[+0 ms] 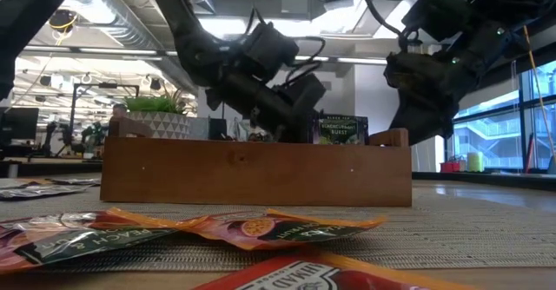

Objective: Pick & Place Tea
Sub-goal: Put the orange tea bag into the middle section of the wooden organizer

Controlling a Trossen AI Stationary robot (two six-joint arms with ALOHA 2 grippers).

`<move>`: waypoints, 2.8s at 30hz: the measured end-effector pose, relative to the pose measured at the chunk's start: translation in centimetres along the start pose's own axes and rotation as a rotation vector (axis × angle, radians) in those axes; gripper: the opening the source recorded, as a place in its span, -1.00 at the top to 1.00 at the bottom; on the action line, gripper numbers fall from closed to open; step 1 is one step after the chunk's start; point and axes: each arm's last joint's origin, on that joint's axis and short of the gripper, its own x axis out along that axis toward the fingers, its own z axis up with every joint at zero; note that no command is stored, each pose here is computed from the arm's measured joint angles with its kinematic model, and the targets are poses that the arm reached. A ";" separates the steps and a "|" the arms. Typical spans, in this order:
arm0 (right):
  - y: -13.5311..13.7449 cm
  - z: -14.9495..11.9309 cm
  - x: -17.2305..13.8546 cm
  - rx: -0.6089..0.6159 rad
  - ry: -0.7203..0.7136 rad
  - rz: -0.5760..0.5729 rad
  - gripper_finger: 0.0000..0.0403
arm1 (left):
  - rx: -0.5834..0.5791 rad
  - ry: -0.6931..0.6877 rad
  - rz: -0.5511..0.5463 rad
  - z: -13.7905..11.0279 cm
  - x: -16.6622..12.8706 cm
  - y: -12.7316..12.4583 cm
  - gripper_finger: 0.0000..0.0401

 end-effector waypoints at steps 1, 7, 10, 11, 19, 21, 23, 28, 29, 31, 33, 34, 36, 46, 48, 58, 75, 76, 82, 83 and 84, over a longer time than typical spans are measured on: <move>0.0 0.0 0.0 0.000 -0.004 -0.005 0.43 | 0.001 0.001 -0.001 -0.1 0.1 0.1 0.59; -0.1 0.1 0.0 -0.019 -0.022 -0.031 0.42 | 0.000 0.002 0.008 -0.5 0.4 0.4 0.61; -0.1 0.1 0.0 -0.032 -0.036 -0.051 0.42 | 0.020 -0.016 0.008 -0.3 0.4 0.4 0.61; -0.1 0.1 0.0 -0.032 -0.036 -0.051 0.42 | 0.031 -0.013 0.008 -0.3 0.4 0.4 0.61; -0.2 0.1 0.0 -0.031 -0.044 -0.058 0.43 | 0.043 -0.021 0.007 -0.2 0.4 0.4 0.60; -0.2 0.2 0.0 -0.031 -0.060 -0.078 0.42 | 0.047 -0.018 0.008 -0.4 0.6 0.5 0.60; -0.2 0.2 0.0 -0.027 -0.072 -0.095 0.42 | 0.044 -0.002 0.010 -0.7 0.9 0.6 0.59; -0.3 0.2 0.0 -0.026 -0.074 -0.098 0.42 | 0.038 0.028 0.007 -0.9 2.1 0.9 0.60; -0.2 0.2 0.0 -0.026 -0.073 -0.097 0.43 | 0.037 0.035 0.008 -0.8 2.1 0.9 0.61; -0.2 0.2 0.0 -0.019 -0.068 -0.089 0.42 | 0.034 0.055 0.013 -0.8 2.1 1.0 0.61; -0.2 0.2 0.0 0.020 -0.067 -0.084 0.42 | 0.031 0.066 0.014 -0.8 2.1 1.2 0.61; -0.2 0.2 0.0 0.043 -0.066 -0.082 0.42 | 0.030 0.068 0.015 -0.8 2.1 1.2 0.61; -0.3 0.1 0.0 0.070 -0.060 -0.085 0.42 | 0.030 0.071 0.016 -0.8 2.1 1.2 0.62; -0.2 -0.2 0.0 0.146 -0.032 -0.076 0.08 | 0.029 0.077 0.020 -0.9 2.1 1.2 0.61; 0.0 -0.3 0.0 0.144 -0.026 -0.064 -0.04 | 0.029 0.078 0.020 -0.9 2.1 1.2 0.61; 0.9 -1.4 -0.3 0.252 0.020 -0.040 -0.30 | 0.036 0.081 0.021 -0.9 2.1 1.2 0.60; 1.1 -2.6 2.9 0.329 0.076 -0.069 -0.19 | 0.036 0.083 0.022 -1.0 2.1 1.2 0.60; 1.1 -2.6 3.1 0.325 0.069 -0.070 -0.19 | 0.036 0.083 0.023 -1.0 2.1 1.2 0.61; 1.2 -2.1 3.5 0.311 0.014 -0.043 -0.20 | 0.036 0.083 0.022 -1.0 2.1 1.2 0.61; 1.1 -2.0 3.6 0.312 0.010 -0.048 -0.20 | 0.036 0.084 0.021 -1.0 2.1 1.2 0.60; 1.0 -2.0 3.6 0.308 0.007 -0.051 -0.20 | 0.037 0.084 0.021 -1.0 2.1 1.2 0.60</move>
